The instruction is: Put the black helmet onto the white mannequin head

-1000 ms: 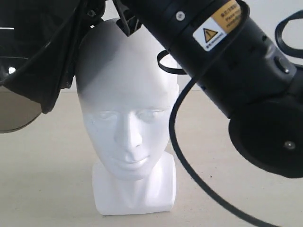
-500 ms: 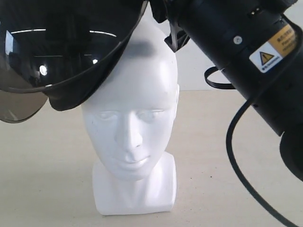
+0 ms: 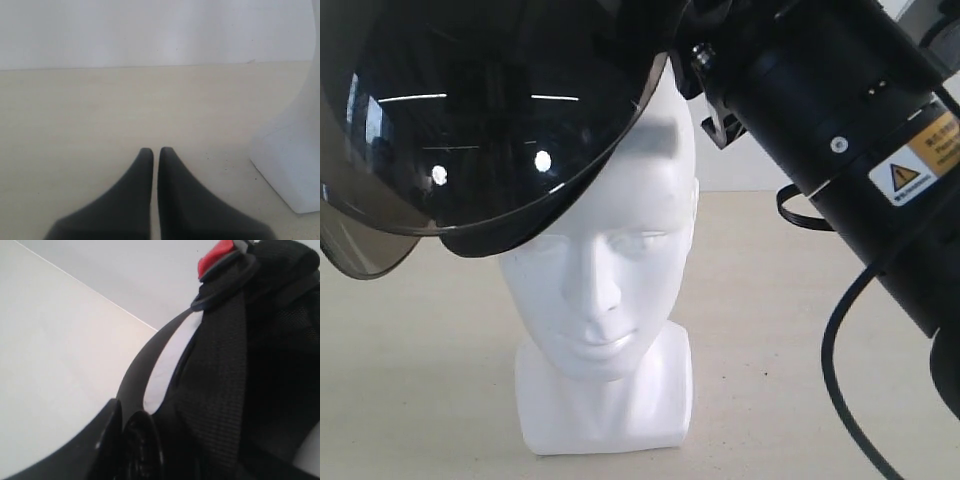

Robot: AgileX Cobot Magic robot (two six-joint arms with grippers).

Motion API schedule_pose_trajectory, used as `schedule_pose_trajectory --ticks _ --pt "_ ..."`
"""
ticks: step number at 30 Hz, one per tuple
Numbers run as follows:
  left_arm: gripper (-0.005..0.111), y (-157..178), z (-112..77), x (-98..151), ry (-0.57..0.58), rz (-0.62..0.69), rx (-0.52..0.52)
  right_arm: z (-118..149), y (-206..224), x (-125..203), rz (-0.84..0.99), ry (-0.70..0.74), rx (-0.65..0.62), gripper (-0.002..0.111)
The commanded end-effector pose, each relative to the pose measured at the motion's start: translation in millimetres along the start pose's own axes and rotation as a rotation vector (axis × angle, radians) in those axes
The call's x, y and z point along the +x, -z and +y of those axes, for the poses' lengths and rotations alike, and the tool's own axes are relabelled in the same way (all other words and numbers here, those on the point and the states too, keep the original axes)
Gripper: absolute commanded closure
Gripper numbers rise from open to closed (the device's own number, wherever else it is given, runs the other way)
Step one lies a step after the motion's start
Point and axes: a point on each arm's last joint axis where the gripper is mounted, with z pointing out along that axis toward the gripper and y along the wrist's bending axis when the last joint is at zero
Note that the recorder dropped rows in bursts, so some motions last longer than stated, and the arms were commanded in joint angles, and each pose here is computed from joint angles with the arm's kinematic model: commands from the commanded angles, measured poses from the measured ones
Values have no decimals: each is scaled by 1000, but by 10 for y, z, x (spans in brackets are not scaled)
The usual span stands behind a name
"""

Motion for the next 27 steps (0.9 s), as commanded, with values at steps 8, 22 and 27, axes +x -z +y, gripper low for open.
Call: schedule_pose_trajectory --ticks 8,22,27 --pt "102 -1 -1 7 8 -2 0 -26 46 -232 -189 150 66 108" --pt "102 -1 -1 7 8 -2 0 -303 284 -481 -236 130 165 108" --pt "102 -1 -1 7 8 -2 0 -349 348 -470 -237 139 195 108"
